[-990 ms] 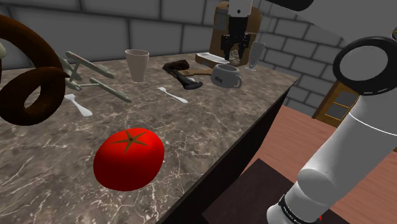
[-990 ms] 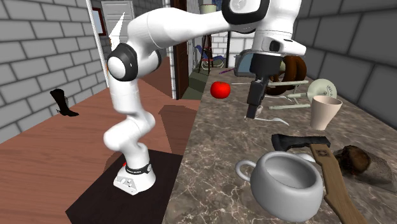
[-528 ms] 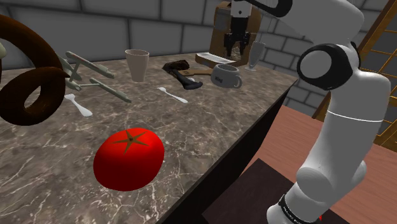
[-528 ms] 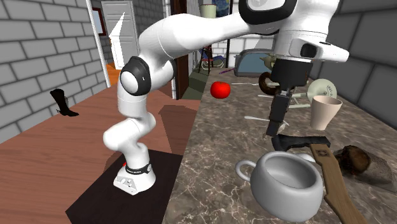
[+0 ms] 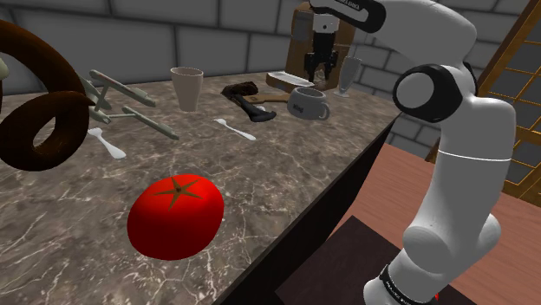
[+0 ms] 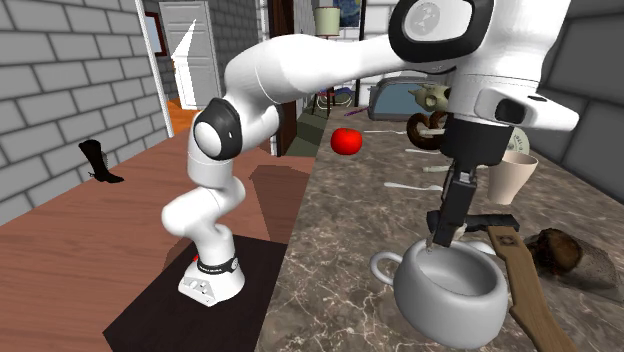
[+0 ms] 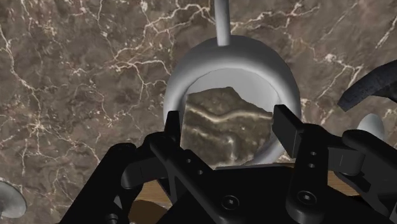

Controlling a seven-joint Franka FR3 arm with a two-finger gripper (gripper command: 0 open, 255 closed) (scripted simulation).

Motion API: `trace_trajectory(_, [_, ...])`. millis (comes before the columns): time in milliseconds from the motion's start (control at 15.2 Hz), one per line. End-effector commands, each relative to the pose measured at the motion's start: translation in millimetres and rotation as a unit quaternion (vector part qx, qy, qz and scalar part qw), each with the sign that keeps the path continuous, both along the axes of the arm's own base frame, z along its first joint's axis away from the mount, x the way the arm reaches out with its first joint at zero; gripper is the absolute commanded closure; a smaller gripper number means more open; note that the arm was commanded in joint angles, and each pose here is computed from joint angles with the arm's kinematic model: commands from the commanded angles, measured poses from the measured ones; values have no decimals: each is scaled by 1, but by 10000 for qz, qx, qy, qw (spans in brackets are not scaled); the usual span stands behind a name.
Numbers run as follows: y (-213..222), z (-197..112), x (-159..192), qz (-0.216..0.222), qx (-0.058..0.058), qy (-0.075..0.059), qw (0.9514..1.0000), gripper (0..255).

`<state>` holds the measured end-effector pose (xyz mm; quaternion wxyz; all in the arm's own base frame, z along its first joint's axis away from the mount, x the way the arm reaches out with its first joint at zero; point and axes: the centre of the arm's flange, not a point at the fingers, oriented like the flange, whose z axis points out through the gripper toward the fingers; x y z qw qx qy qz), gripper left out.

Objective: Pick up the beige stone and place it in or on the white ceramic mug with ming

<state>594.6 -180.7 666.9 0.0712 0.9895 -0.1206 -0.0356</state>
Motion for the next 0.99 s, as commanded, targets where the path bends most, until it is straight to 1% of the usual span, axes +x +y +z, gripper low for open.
trace_trajectory(0, [0, -11, 0, 1, 0, -4, 10000, 255])
trace_trajectory(396, [0, -46, 0, 1, 0, -4, 10000, 255])
trace_trajectory(924, [0, -46, 0, 1, 0, -4, 10000, 255])
